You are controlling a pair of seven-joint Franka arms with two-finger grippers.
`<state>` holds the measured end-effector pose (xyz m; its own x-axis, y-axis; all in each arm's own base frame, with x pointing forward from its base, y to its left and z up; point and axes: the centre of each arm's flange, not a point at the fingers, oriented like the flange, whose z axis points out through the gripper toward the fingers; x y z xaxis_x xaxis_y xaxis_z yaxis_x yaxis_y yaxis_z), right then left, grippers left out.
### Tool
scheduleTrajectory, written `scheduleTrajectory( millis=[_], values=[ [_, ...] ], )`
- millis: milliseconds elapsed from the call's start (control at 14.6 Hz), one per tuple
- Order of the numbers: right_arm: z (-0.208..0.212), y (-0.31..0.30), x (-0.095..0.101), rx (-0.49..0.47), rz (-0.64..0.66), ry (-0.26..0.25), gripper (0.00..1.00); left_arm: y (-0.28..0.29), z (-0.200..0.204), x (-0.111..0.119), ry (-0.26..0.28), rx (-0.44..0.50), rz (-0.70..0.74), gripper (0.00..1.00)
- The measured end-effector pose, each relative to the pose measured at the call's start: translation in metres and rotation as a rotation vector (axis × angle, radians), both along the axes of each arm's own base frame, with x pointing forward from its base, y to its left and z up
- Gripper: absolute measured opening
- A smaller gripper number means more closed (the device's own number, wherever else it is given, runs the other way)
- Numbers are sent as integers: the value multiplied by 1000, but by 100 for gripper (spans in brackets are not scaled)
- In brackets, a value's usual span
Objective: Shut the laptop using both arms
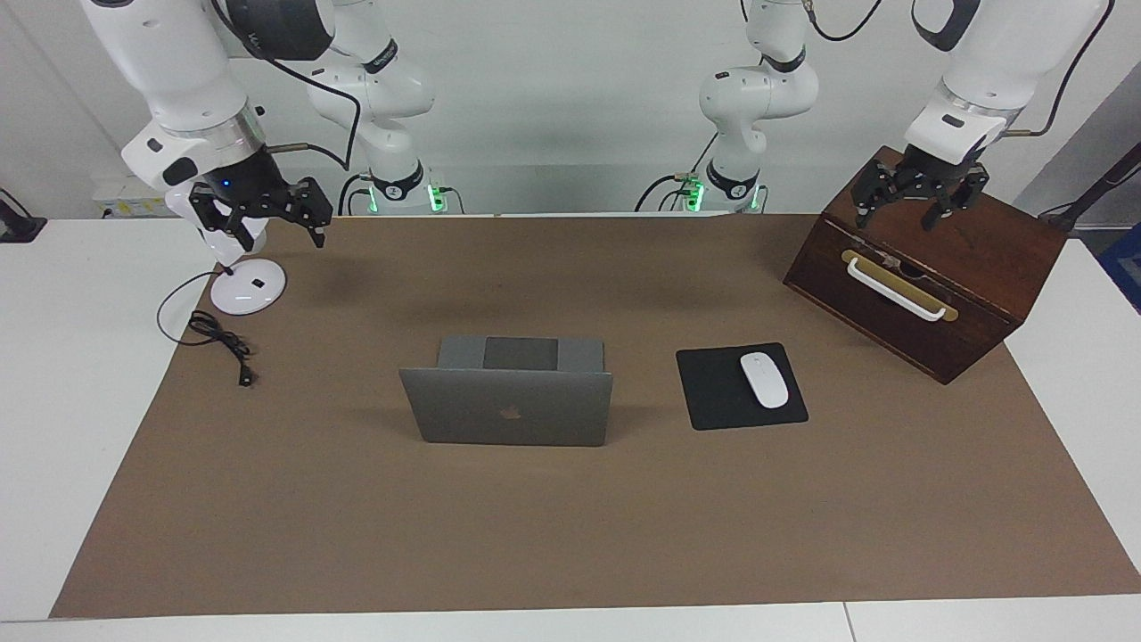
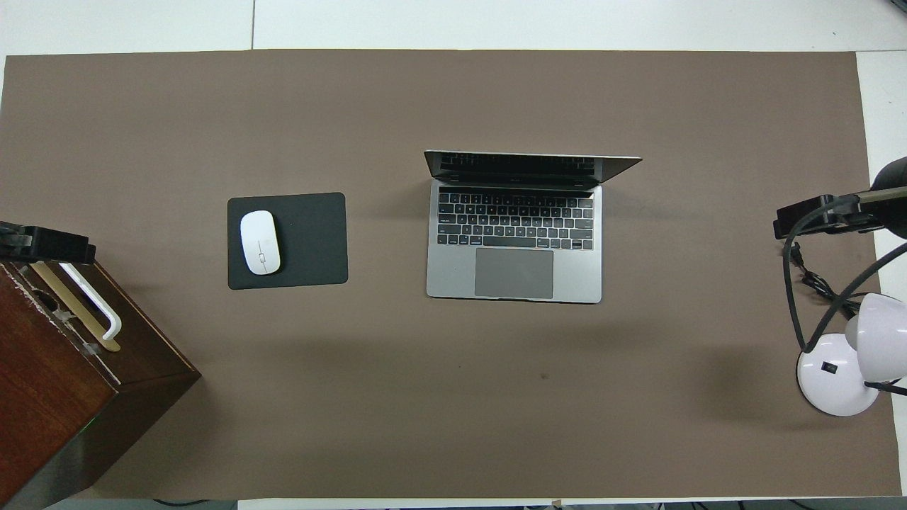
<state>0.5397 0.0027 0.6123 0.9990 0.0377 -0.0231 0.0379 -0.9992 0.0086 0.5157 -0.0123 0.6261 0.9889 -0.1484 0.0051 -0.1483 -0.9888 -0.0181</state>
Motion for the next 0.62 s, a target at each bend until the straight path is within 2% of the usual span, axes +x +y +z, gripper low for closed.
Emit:
scheduleTrajectory(
  millis=[617],
  values=[
    [0,2,0,4,4,0,100,0,0,0,0,-13,5,100]
  ],
)
